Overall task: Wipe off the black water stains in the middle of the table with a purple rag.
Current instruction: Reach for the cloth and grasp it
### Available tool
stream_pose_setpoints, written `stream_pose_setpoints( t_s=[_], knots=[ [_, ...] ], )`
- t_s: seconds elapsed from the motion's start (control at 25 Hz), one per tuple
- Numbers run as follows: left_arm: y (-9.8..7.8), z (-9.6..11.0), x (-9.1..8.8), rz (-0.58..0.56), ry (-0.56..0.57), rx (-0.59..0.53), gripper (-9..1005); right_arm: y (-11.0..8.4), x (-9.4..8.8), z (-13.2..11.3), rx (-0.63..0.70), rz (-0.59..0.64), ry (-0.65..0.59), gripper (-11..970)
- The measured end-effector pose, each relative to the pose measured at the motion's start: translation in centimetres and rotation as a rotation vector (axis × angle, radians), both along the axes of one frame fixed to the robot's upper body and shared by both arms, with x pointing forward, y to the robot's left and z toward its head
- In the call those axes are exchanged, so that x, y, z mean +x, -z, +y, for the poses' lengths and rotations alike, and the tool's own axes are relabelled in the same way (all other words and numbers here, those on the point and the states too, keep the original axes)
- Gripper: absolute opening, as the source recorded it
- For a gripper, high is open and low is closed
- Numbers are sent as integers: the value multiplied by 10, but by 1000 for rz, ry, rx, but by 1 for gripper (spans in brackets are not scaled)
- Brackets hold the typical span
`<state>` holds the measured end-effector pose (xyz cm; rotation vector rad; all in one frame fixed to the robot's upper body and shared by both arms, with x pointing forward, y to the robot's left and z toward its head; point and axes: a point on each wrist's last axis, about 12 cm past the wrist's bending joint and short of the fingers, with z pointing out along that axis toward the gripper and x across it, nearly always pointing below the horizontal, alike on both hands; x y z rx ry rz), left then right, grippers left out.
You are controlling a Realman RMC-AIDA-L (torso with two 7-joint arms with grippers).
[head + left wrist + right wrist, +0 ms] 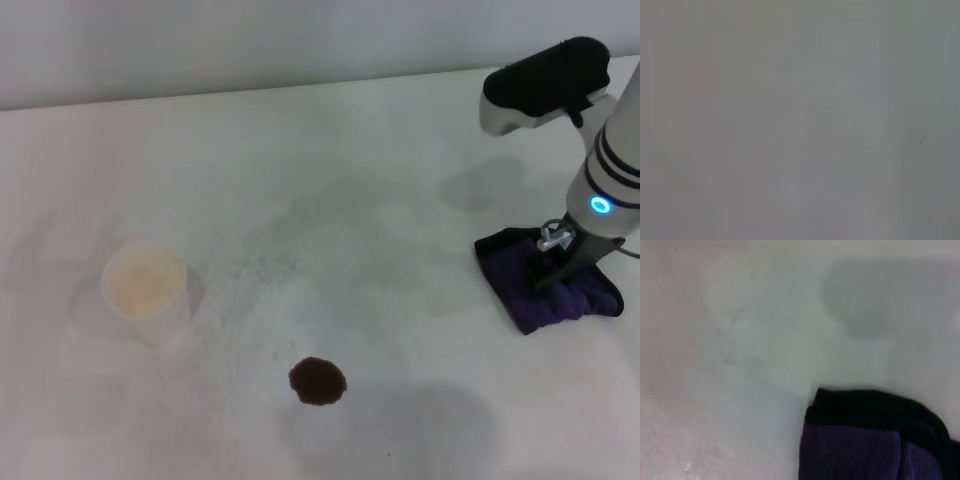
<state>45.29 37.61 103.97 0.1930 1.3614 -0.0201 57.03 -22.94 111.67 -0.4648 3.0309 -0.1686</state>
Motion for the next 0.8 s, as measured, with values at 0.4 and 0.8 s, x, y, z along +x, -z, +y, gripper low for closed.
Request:
stream_pose_setpoints(
  t_s=[0.4,0.8],
  knots=[
    [0,-1,0,-5,8,1,892,6,0,-2,-8,0,-2,493],
    [0,-1,-1,-3,7,-1,892,5,-1,-1,-3,8,-2,381]
  ],
)
